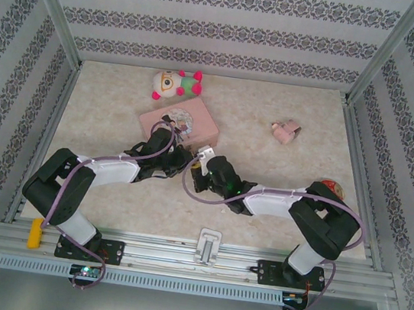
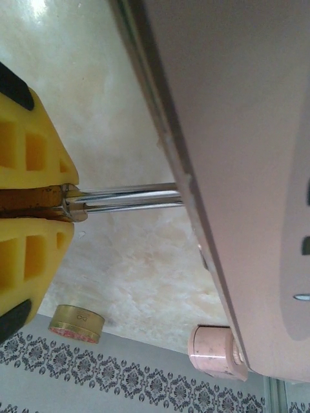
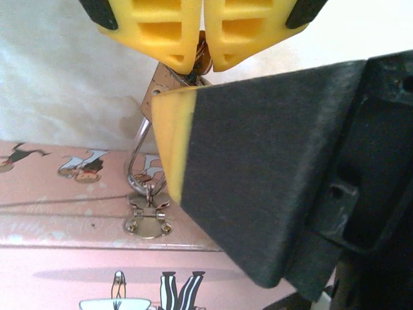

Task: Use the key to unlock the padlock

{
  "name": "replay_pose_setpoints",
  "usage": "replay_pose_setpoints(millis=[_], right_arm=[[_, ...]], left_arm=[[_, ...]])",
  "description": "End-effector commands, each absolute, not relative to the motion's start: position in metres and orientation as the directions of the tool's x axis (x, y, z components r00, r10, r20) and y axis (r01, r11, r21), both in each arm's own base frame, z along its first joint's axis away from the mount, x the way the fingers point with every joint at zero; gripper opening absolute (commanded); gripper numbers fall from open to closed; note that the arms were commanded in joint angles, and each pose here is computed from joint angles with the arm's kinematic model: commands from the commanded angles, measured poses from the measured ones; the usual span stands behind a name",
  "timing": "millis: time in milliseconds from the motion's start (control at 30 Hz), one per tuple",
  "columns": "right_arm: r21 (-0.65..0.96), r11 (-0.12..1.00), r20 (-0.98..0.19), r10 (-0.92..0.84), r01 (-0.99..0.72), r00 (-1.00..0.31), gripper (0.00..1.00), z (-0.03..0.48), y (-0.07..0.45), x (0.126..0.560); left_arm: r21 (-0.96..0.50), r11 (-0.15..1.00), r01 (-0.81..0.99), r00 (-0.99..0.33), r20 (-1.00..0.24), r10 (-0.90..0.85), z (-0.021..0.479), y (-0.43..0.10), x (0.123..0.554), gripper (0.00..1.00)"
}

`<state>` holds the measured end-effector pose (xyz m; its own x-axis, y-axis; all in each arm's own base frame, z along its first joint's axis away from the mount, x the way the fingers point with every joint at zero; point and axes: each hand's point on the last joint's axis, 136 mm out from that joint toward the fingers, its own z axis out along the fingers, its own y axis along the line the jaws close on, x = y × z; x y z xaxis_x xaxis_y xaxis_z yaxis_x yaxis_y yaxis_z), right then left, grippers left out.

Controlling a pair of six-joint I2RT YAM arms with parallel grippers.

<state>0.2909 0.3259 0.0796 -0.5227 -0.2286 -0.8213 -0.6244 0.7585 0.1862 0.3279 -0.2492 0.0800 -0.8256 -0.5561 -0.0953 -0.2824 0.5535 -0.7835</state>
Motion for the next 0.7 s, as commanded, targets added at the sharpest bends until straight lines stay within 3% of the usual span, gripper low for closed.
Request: replay_pose_setpoints(millis=[0,433,600,667], right_arm=[[0.315,0.797,-0.794,-0.077,-0.516,-0.603,0.00,0.083,0.305,0.308],[0.580,0.725,-0.675,0.171,-0.372,-0.718,0.00,0.092,0.295,0.314],[0.657,0.684,-0.619,0.248,-0.318,-0.745,0.00,0.092,0.297,0.319],[0.665,0.680,-0.610,0.256,-0.309,-0.750,0.00,0.090,0.298,0.320]], left_arm=[[-0.788,0.551,-0.275,-0.877,-0.029,-0.480,0.077,-0.262,0.308,0.00],[-0.790,0.546,-0.279,-0.875,-0.024,-0.483,0.075,-0.263,0.308,0.01],[-0.790,0.546,-0.280,-0.875,-0.024,-0.483,0.075,-0.262,0.308,0.06],[-0.791,0.544,-0.280,-0.874,-0.024,-0.485,0.075,-0.262,0.309,0.13]])
